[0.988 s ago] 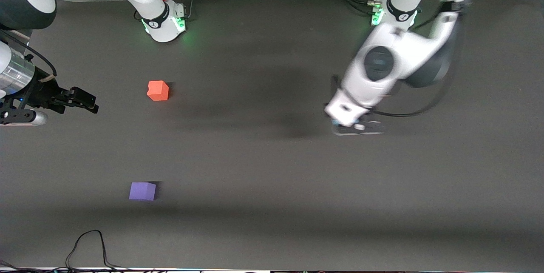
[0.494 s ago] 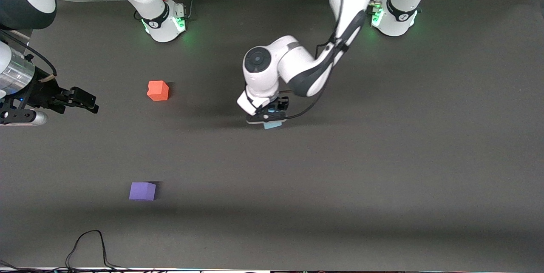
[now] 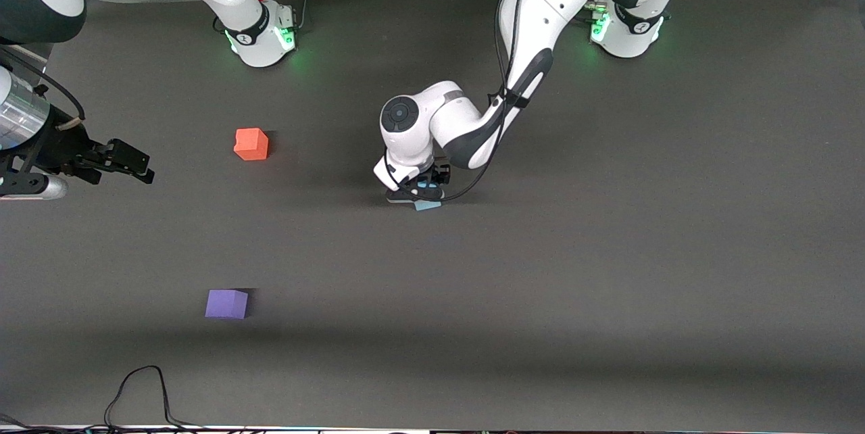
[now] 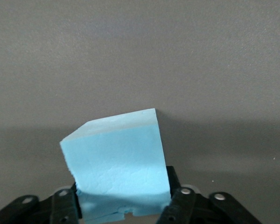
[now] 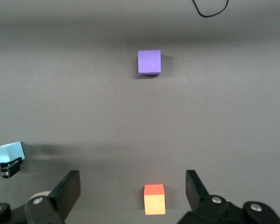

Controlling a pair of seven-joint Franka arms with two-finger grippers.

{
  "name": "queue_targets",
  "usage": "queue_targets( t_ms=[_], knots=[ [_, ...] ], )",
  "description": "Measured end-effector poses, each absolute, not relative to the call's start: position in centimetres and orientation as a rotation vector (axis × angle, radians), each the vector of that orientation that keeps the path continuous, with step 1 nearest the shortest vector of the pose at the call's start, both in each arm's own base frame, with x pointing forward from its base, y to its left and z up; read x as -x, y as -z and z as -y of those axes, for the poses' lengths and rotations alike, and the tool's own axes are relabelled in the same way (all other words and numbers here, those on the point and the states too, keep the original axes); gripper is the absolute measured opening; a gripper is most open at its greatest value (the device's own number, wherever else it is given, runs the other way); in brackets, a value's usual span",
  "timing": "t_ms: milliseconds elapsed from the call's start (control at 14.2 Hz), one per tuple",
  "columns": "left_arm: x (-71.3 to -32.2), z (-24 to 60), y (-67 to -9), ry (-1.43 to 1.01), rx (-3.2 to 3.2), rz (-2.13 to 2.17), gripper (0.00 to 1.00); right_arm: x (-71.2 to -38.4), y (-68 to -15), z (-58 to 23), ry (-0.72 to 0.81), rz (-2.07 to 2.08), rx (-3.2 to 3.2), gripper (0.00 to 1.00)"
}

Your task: Place blue block between orange and purple blocks

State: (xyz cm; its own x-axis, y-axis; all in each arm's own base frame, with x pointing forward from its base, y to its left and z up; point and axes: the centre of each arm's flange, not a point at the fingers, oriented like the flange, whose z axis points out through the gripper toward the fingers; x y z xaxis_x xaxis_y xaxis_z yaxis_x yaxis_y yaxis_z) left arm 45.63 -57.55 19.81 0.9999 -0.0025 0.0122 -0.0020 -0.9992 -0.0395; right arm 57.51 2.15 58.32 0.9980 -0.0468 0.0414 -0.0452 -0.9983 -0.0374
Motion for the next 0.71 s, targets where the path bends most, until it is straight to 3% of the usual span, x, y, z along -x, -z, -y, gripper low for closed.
queue_targets(
  t_ms=[141,212,424,706],
  knots=[
    [-46.4,57.6,-20.9,0.047,3.111,0.002,0.97,-57.4,-58.3,-2.9,0.058,-0.06,3.098,1.0],
    [-47.3,57.3,-22.2,0.062,3.115,0.014,1.0,-57.4,-58.3,-3.6,0.054,-0.083,3.085,1.0],
    [-51.8,52.8,-31.0,-0.012,3.121,0.047,1.0,-56.7,-58.2,-9.5,0.022,-0.138,3.033,1.0],
    [-59.5,35.7,-46.1,-0.14,3.157,0.086,1.0,-54.2,-56.4,-22.5,-0.013,-0.114,3.034,1.0]
  ],
)
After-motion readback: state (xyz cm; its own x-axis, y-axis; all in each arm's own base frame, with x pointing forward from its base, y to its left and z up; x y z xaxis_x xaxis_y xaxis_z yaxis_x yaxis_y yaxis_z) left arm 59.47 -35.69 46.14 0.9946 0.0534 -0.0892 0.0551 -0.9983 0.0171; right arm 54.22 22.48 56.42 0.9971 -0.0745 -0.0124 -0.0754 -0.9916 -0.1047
